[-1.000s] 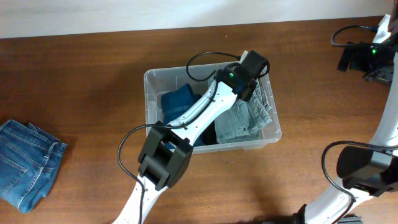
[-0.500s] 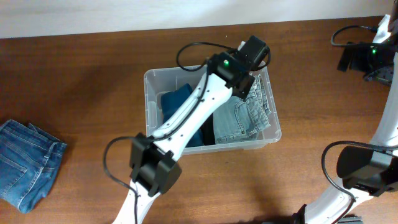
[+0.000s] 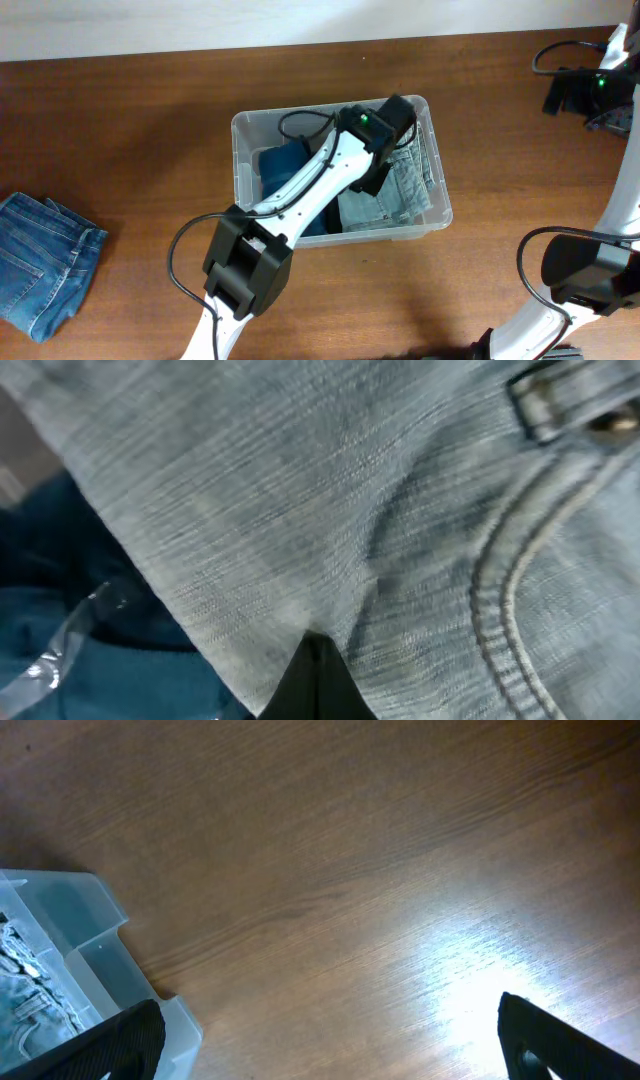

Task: Pack container
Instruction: 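Press the jeans flat into the bin with the left gripper, then open the left gripper and withdraw it left out of the bin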

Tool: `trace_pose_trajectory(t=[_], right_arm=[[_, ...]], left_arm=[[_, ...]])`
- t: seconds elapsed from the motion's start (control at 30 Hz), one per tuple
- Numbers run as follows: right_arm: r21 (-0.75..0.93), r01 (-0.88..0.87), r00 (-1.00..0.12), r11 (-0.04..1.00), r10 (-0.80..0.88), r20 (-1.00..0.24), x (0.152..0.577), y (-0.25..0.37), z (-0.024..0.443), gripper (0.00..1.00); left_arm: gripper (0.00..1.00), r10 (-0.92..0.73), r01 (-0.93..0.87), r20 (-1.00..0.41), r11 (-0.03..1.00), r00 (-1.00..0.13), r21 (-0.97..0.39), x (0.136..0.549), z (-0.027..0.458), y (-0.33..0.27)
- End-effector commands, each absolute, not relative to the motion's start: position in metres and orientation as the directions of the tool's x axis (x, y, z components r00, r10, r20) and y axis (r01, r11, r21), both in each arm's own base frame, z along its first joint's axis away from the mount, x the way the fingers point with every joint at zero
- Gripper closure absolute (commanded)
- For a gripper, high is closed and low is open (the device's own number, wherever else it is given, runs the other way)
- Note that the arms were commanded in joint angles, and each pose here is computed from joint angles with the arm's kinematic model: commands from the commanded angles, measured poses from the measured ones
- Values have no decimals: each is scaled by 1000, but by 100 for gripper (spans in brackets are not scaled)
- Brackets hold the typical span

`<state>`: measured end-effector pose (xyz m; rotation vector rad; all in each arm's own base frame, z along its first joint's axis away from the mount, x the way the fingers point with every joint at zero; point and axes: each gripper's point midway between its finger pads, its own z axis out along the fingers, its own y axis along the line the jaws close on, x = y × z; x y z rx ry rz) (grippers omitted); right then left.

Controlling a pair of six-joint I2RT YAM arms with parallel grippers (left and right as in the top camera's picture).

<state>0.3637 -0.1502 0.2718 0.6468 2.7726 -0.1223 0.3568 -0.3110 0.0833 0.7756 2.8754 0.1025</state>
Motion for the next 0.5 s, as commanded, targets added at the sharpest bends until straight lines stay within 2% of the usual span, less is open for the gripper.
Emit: trace_pose_trajectory(t=[0.0,0.13,0.27,0.3,0.47], right_arm=[[-26,451,-852,892,422,-310,362,-152,276,1],[-26,451,-852,892,422,-310,362,-152,276,2],[-26,451,-852,892,422,-310,362,-152,276,2],[-26,451,-852,892,422,-310,362,-152,276,2],[-26,451,-852,892,422,-310,362,-152,276,1]], left_arm=[[100,486,480,-127,874,-864,78,353,85,-311],[100,464,466,-234,883,-854,49,367,134,-318],[100,401,436,-397,900,-826,2,385,211,-315],[100,358,410,-460,912,-812,-15,390,248,-301],[99,199,229,-557,973,-807,17,403,315,-218]])
